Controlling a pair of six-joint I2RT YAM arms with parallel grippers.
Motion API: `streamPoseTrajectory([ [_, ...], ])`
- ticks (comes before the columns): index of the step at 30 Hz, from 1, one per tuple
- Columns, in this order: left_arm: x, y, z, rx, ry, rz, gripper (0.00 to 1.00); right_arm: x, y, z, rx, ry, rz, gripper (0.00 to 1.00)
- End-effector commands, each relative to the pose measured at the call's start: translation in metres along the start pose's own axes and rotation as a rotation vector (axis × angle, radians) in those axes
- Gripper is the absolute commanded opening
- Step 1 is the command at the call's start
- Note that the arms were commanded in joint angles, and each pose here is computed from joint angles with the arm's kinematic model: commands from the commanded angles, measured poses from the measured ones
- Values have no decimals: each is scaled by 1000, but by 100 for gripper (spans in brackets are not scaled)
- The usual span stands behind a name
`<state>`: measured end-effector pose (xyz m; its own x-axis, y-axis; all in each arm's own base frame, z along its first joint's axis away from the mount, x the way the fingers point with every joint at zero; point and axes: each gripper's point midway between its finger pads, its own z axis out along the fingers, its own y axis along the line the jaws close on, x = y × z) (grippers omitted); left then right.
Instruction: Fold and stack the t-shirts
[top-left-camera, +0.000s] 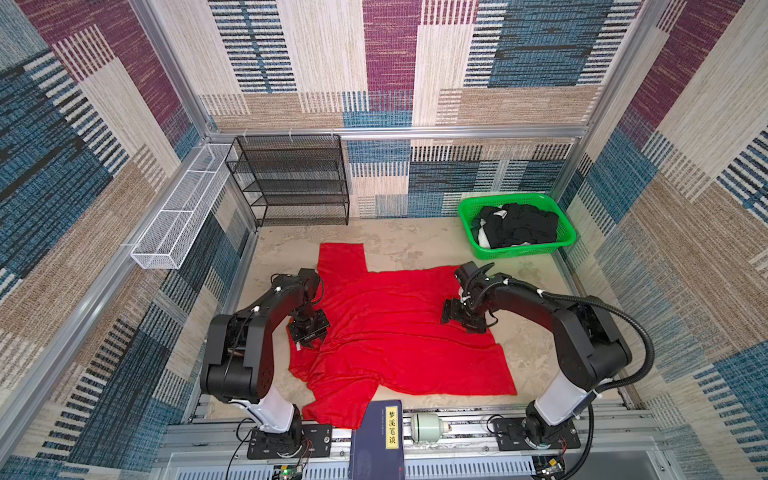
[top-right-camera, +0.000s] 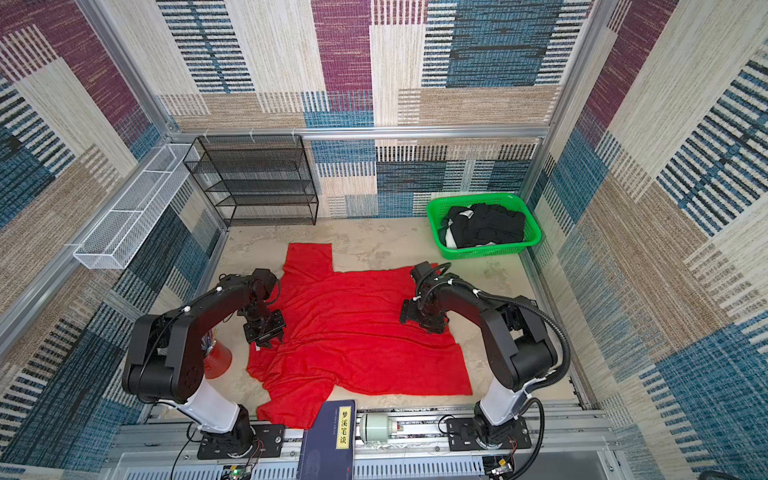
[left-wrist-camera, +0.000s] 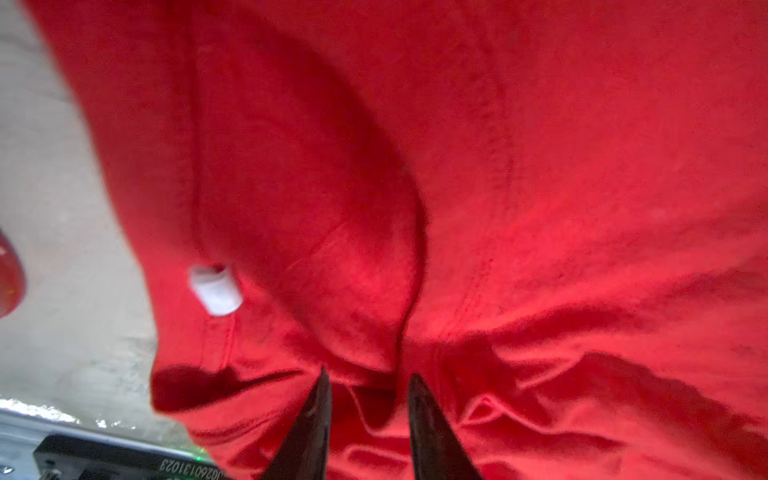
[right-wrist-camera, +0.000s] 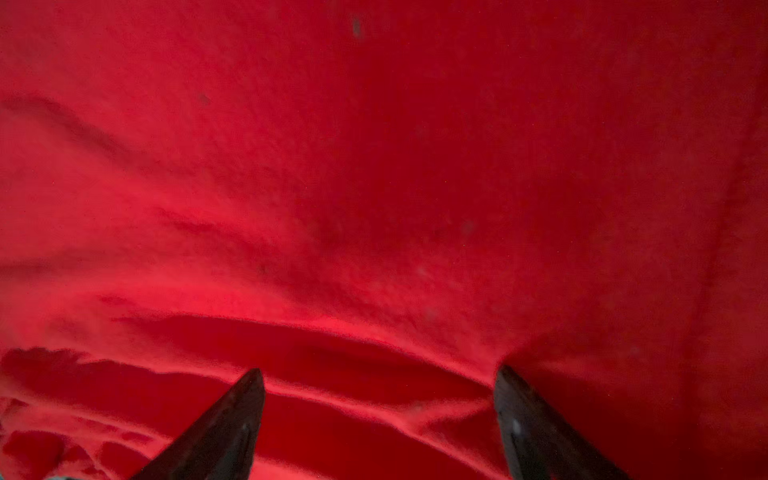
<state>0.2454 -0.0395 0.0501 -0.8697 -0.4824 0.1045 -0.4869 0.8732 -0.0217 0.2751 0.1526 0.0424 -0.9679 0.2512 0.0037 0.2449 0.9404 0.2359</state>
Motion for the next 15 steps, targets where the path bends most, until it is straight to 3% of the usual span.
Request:
streamPoseTrajectory([
  [1, -19, -18, -30, 79, -101, 26, 34, -21, -2, -22, 47, -57, 13, 88],
  [5, -79, -57, -78, 157, -272, 85, 35, -92, 20, -36, 35, -137, -38, 88],
  [8, -125, -87, -88, 180, -301, 104, 34, -155, 31, -51, 21, -246, -54, 85],
  [12, -181, -124, -71, 206, -333, 114, 33, -216, 47, -54, 9, -317, -108, 85],
  [15, -194, -139, -45, 222, -268, 96, 32, -230, 55, -44, 5, -301, -122, 85],
])
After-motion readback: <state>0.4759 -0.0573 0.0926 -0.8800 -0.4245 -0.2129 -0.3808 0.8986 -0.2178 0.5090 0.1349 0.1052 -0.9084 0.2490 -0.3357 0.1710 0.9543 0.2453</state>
